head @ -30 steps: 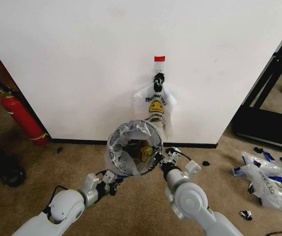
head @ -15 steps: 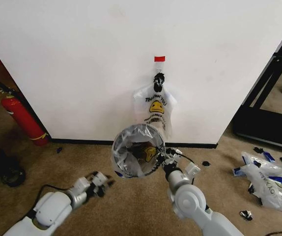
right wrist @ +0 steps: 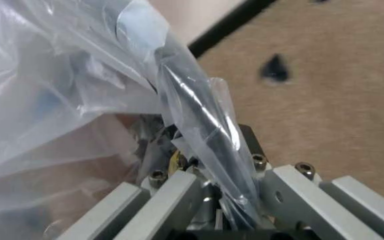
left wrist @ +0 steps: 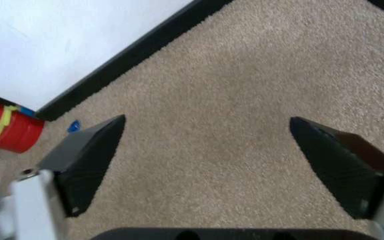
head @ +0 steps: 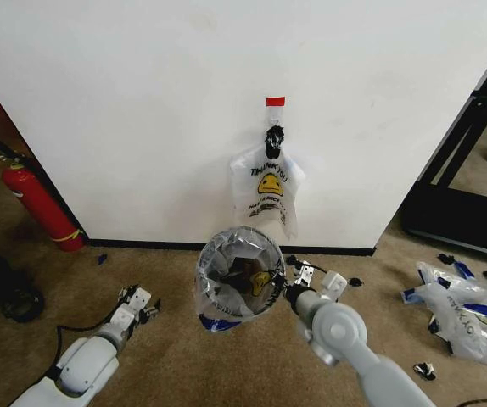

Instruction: Pick up the garbage bag from the wall and place it over the trash bin.

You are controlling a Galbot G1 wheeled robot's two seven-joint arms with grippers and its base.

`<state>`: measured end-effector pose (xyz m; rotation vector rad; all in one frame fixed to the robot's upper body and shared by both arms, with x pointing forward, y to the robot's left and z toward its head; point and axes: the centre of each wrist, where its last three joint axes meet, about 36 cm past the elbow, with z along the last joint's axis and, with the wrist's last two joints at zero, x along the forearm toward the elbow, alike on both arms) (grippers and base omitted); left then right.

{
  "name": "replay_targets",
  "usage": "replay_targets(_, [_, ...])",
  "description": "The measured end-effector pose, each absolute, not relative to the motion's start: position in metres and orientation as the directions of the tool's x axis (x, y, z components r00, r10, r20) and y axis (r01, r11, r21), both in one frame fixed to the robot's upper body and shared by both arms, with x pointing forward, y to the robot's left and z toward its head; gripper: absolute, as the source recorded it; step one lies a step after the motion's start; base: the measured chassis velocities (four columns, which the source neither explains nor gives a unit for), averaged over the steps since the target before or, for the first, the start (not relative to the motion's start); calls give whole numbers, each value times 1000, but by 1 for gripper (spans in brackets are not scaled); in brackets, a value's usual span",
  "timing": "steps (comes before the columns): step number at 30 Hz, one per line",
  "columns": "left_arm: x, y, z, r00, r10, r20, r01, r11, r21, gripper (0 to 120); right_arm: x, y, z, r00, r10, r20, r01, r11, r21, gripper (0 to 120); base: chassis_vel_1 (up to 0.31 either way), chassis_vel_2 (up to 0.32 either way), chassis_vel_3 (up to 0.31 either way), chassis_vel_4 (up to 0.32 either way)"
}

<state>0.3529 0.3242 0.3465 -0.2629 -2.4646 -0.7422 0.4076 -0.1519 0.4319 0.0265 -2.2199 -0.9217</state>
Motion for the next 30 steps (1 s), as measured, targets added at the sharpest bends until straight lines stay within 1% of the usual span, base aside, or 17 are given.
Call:
replay_targets(1, [351, 322, 344, -829, 31, 558, 333, 829, 449, 99, 414, -151, 431, -727, -245, 641, 275, 752, 599, 0, 0, 0, 0, 0])
replay_targets(4, [349, 318, 342, -827, 34, 562, 337, 830, 445, 100, 425, -148, 430, -690, -204, 694, 318, 777, 544, 0, 0, 0, 0, 0])
replay_targets(9, [348, 316, 339, -825, 35, 564, 338, 831, 442, 100, 434, -150, 420, -662, -162, 732, 351, 796, 493, 0, 0, 0, 0, 0])
replay_targets(11, [347, 314, 337, -824, 35, 565, 337, 832, 440, 100, 438, -152, 408, -638, -141, 757, 366, 809, 460, 0, 0, 0, 0, 0])
replay_targets(16, [345, 312, 335, -824, 35, 566, 336, 834, 438, 100, 444, -150, 393, -619, -112, 777, 381, 822, 423, 0, 0, 0, 0, 0])
replay_targets(20, [344, 312, 333, -824, 36, 565, 337, 834, 437, 100, 447, -148, 389, -620, -110, 777, 381, 824, 420, 0, 0, 0, 0, 0])
replay_targets(21, [343, 313, 333, -825, 36, 564, 336, 834, 438, 100, 447, -147, 389, -621, -113, 776, 379, 823, 423, 2, 0, 0, 0, 0])
replay_targets(24, [341, 314, 332, -827, 35, 561, 334, 834, 439, 100, 442, -144, 394, -631, -126, 766, 368, 820, 438, 16, 0, 0, 0, 0])
replay_targets(25, [341, 314, 332, -827, 35, 561, 334, 834, 439, 100, 442, -144, 394, -631, -126, 766, 368, 820, 438, 16, 0, 0, 0, 0])
replay_targets(29, [340, 315, 332, -831, 34, 555, 329, 835, 441, 100, 429, -143, 417, -664, -141, 734, 336, 821, 462, 31, 0, 0, 0, 0])
replay_targets(30, [340, 315, 332, -832, 34, 554, 329, 835, 442, 100, 422, -144, 426, -674, -147, 724, 321, 824, 467, 36, 0, 0, 0, 0])
